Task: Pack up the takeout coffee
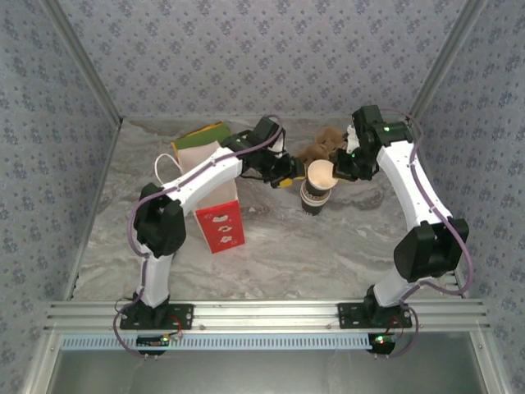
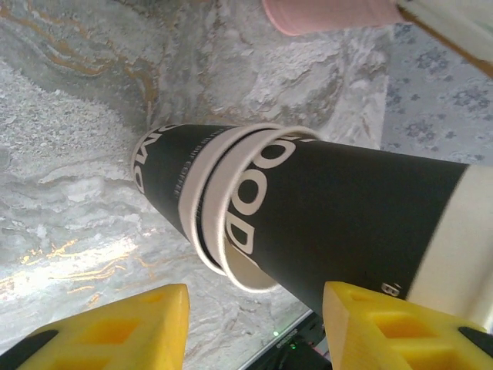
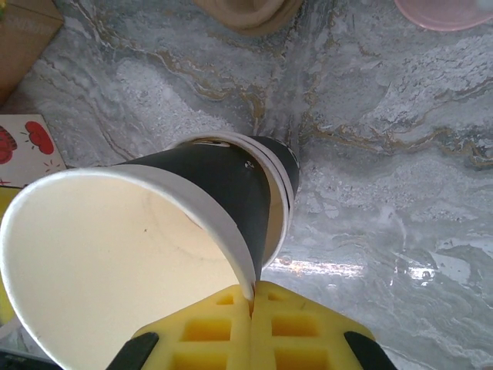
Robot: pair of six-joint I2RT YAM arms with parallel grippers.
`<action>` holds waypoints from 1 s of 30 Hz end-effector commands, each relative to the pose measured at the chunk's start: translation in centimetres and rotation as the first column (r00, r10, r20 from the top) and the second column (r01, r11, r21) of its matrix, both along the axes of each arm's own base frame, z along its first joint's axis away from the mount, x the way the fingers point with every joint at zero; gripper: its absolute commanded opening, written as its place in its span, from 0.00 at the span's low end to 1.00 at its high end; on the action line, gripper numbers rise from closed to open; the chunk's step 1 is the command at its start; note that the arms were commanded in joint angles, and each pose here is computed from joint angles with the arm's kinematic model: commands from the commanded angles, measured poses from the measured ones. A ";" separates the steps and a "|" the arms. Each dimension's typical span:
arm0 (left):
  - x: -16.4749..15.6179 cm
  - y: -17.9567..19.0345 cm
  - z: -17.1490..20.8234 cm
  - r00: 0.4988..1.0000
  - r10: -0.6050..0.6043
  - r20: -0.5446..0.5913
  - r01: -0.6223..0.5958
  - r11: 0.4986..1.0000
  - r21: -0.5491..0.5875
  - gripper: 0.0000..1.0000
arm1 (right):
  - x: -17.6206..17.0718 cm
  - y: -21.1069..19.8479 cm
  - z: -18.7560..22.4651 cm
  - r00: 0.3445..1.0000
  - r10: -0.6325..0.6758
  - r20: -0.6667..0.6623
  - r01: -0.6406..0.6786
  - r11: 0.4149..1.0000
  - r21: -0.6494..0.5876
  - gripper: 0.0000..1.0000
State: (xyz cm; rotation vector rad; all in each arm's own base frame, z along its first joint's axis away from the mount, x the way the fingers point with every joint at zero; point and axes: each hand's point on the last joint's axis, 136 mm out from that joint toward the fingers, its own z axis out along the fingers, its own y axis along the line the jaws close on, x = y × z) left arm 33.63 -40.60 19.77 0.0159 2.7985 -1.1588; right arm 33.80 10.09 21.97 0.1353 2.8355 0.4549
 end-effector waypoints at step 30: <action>-3.9 11.9 24.8 0.756 0.061 0.651 -0.100 0.995 0.022 1.00 | -9.6 5.6 3.1 0.991 0.134 0.016 -0.133 0.989 -0.057 0.00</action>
